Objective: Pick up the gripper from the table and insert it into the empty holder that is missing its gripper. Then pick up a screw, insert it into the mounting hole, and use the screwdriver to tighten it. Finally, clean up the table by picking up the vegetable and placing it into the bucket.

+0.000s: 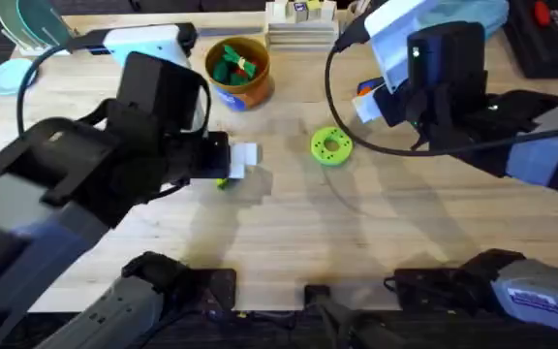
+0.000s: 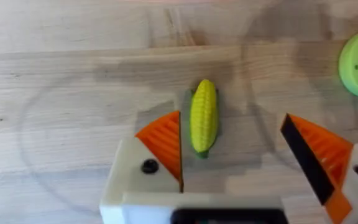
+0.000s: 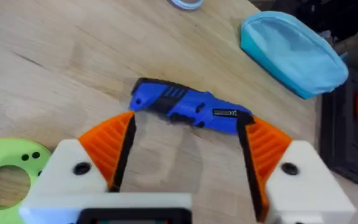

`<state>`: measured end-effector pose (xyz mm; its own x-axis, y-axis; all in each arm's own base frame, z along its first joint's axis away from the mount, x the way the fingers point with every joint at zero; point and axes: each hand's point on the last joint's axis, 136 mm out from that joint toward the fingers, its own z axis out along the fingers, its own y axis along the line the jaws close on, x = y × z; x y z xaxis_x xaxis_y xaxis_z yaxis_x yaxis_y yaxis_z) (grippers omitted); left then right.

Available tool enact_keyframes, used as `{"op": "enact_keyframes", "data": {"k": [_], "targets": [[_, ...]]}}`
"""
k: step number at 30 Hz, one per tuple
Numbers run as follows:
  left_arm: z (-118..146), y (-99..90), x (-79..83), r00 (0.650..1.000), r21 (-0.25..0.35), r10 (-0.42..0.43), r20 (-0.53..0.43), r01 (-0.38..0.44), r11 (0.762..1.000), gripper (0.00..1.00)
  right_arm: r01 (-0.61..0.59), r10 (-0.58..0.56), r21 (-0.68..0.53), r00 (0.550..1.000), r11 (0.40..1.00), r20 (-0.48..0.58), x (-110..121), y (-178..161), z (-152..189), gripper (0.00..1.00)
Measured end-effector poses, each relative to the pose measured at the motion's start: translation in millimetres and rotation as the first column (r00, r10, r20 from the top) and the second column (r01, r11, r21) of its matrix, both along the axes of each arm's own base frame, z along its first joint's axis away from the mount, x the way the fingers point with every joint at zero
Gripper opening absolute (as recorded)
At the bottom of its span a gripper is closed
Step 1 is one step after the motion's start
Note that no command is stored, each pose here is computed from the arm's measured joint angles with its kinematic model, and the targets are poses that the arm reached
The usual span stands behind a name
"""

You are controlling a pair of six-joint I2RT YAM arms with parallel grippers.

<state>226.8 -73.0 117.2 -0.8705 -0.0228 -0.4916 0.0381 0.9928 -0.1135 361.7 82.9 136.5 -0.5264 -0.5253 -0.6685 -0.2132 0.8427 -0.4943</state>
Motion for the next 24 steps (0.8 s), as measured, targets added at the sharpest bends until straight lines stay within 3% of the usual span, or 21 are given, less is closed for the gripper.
{"op": "enact_keyframes", "data": {"k": [9,18,24], "targets": [[-44,6.1,10.8,0.989,0.108,0.031,-0.142,-0.016,0.994,0.993,-0.002,0.002,0.002,1.0,1.0,0.0,0,0,0,0.944],[-75,5.6,16.8,0.973,0.151,0.042,-0.229,-0.007,0.988,0.993,-0.002,0.002,0.002,1.0,1.0,-0.001,0,0,0,0.945],[-73,4.1,25.1,0.979,0.141,0.045,-0.201,-0.017,0.99,0.993,-0.002,0.002,0.002,1.0,1.0,0.0,0,0,0,0.945]]}}
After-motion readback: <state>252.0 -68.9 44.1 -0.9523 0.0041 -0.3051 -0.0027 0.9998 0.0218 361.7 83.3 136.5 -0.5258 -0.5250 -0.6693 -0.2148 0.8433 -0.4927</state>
